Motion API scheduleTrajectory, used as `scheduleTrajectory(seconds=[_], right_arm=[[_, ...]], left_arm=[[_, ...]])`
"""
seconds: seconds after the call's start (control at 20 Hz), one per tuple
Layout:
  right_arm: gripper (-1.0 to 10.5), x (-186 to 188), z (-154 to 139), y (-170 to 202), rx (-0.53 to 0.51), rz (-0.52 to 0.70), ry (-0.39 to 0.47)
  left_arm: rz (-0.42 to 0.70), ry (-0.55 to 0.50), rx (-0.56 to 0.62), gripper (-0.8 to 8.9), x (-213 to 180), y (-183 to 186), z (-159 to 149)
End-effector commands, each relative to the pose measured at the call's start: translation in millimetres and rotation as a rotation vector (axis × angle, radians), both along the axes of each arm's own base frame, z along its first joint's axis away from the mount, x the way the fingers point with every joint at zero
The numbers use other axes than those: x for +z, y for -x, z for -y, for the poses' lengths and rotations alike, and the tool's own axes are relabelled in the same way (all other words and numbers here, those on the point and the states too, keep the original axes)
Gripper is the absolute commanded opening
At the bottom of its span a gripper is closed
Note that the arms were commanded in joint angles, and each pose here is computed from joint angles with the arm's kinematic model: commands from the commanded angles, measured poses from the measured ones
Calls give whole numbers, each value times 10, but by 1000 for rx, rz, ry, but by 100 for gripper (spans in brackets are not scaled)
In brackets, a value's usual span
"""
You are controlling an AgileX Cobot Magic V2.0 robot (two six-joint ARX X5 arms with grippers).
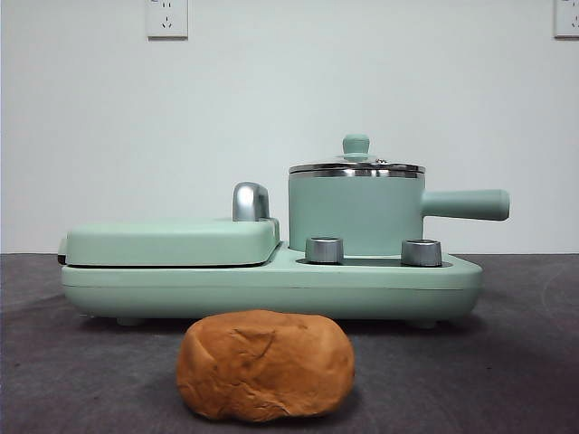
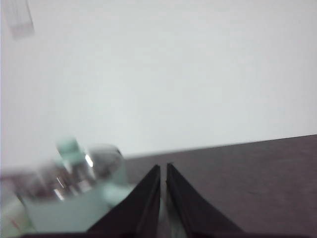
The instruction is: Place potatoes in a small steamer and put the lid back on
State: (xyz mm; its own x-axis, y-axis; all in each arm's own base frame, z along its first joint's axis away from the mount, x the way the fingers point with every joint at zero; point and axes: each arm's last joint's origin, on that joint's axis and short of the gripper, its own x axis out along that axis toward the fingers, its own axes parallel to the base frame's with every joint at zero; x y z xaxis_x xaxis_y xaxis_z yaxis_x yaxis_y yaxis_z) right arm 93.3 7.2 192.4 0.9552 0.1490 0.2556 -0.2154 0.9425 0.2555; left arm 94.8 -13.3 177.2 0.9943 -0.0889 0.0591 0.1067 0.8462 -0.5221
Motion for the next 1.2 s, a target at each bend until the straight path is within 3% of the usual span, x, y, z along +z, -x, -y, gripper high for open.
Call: scheduleTrajectory(seconds=[0.05,0.35,0.55,0.7,0.95,1.2], right_arm=[[20,61,-2,20,83,35,-237],[12,304,-4,111,221,141,-482],[12,580,-5,211,254,155,-496],[12,833,-9,286,242,120,-428],[12,1261,-30,329,229,27,-209],[12,1563,-59,242,248,-93,37]], left_arm=[[68,213,-36,6,40,-2,7],[385,385,-120,7,362,101,-6],[411,483,-156,9,618,186,-20],[306,412,-121,9,849,254,-30],[145,106,-48,9,1251,329,-42],[44,-104,-88,9,1593,260,-13]])
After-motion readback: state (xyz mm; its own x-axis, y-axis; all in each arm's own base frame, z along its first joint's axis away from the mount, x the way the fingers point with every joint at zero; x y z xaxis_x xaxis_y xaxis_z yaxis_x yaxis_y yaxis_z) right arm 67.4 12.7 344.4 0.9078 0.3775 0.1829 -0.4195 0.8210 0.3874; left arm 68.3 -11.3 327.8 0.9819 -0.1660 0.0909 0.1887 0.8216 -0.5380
